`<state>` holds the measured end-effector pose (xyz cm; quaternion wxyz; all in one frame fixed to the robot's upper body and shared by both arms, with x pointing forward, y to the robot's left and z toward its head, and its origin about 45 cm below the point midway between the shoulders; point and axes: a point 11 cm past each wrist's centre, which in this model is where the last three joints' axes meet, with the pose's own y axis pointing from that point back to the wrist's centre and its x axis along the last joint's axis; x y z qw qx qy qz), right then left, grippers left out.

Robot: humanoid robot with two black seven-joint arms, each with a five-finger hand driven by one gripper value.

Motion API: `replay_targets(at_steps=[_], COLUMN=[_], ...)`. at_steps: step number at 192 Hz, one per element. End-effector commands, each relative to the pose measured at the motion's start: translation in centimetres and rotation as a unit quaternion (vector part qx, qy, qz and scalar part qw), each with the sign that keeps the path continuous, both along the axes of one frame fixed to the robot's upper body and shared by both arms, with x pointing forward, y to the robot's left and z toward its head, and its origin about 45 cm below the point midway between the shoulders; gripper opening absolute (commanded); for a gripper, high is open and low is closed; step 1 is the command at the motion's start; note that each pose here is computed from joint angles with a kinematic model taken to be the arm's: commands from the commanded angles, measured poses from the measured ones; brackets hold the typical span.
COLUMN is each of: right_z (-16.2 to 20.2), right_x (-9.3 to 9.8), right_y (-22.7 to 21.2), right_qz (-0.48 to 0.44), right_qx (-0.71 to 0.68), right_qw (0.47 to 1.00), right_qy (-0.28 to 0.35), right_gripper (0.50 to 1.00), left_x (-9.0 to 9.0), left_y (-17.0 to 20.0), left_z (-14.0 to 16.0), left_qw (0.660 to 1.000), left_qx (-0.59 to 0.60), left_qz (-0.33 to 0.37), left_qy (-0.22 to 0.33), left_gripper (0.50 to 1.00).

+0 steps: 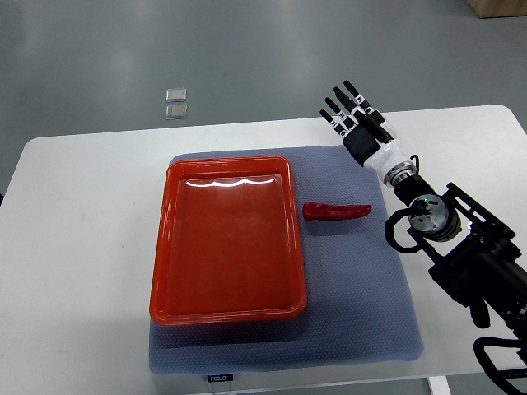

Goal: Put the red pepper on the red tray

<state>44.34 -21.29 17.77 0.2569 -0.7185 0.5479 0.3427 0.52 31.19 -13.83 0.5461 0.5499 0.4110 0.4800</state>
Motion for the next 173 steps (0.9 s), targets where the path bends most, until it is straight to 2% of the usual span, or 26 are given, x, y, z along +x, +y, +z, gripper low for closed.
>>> replay_targets(at_steps=[1,53,83,99,110,121,139,156,173], right_z=[0.0,0.6,1.9,2.5,2.3,2.2,2.2,2.9,2.9], right_x=[0.0,0.2,0.2,-0.2,-0.9,-1.6,-2.1,-2.1,-2.2], right_y=[0.1,-0.5,1.6,2.0,2.5,2.5,1.1,-0.2,-0.6], right_qz=[0.001,0.016,0.109,0.191,0.248,0.305,0.355,0.366,0.368], right_qx=[-0.003,-0.038,-0.173,-0.318,-0.419,-0.523,-0.616,-0.652,-0.669], right_qw=[1.000,0.999,0.976,0.922,0.863,0.779,0.681,0.640,0.623], right_qy=[0.000,-0.012,-0.070,-0.110,-0.133,-0.160,-0.174,-0.176,-0.169], right_gripper=[0.913,0.913,0.913,0.913,0.913,0.913,0.913,0.913,0.913], left_x=[-0.1,0.0,0.0,-0.1,0.0,0.0,0.0,0.0,0.0], left_y=[0.0,-0.2,-0.1,0.0,-0.1,0.0,0.0,0.0,-0.1], left_z=[0.0,0.0,0.0,0.0,0.0,0.0,0.0,0.0,0.0], left_qw=[1.000,1.000,1.000,1.000,1.000,1.000,1.000,1.000,1.000], left_qx=[-0.001,-0.002,-0.002,-0.001,-0.001,-0.001,-0.001,-0.001,-0.001], left_qz=[0.000,-0.003,-0.002,-0.001,-0.001,-0.001,-0.001,-0.001,-0.001], left_qy=[0.001,0.000,-0.001,0.001,-0.001,0.000,0.000,0.000,0.000], left_gripper=[1.000,1.000,1.000,1.000,1.000,1.000,1.000,1.000,1.000])
